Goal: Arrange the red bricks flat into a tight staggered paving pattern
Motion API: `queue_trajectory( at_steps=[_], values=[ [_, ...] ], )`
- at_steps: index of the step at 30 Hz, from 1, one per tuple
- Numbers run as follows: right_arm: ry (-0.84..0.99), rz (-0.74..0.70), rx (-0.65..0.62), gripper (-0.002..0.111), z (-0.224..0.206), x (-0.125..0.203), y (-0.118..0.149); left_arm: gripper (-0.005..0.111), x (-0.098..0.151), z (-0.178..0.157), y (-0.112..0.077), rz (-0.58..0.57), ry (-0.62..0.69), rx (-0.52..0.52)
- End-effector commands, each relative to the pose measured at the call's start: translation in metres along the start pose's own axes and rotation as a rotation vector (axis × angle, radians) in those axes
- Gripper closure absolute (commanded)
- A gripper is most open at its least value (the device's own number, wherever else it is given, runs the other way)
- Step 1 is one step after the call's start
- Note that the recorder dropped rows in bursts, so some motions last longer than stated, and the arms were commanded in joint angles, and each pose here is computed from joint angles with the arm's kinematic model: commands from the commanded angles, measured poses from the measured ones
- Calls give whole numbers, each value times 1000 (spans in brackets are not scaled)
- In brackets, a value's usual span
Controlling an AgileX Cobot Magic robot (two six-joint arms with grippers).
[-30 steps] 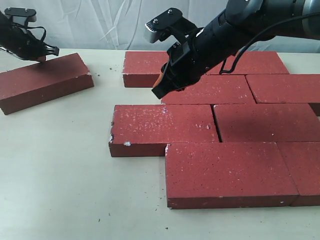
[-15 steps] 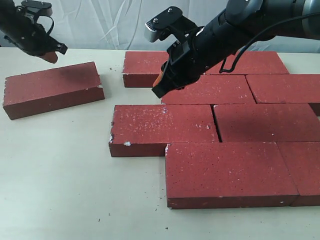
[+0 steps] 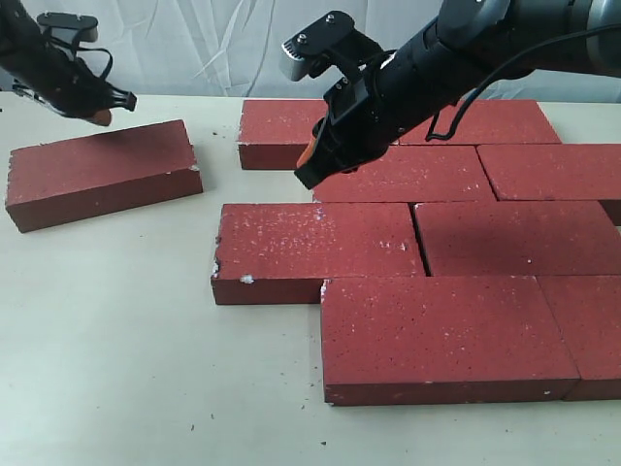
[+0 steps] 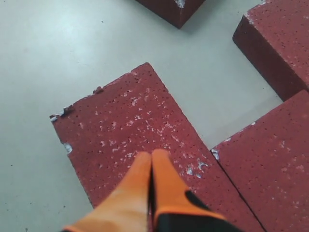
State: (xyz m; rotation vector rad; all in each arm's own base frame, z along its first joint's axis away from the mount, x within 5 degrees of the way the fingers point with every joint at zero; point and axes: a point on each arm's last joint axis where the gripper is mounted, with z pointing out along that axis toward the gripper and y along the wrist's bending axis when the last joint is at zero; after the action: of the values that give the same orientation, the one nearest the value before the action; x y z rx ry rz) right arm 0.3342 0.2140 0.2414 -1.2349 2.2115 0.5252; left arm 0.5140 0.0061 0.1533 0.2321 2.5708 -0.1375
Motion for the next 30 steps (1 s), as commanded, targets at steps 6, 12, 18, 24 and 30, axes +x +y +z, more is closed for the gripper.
queue_trajectory(
  at_steps=[6,12,18,24,30],
  values=[
    [-12,2,11,109,-1,0,-2,107,8,11,-13,-15,65,59],
    [-12,2,11,109,-1,0,-2,107,9,11,-30,42,96,101],
    [-15,2,16,109,-1,-1,-2,107,-1,-18,-38,131,96,141],
    [-4,8,12,109,4,2,-4,107,-13,-49,-46,198,41,188],
    [-7,20,32,109,13,4,-8,107,-9,-29,-46,152,42,193]
  ],
)
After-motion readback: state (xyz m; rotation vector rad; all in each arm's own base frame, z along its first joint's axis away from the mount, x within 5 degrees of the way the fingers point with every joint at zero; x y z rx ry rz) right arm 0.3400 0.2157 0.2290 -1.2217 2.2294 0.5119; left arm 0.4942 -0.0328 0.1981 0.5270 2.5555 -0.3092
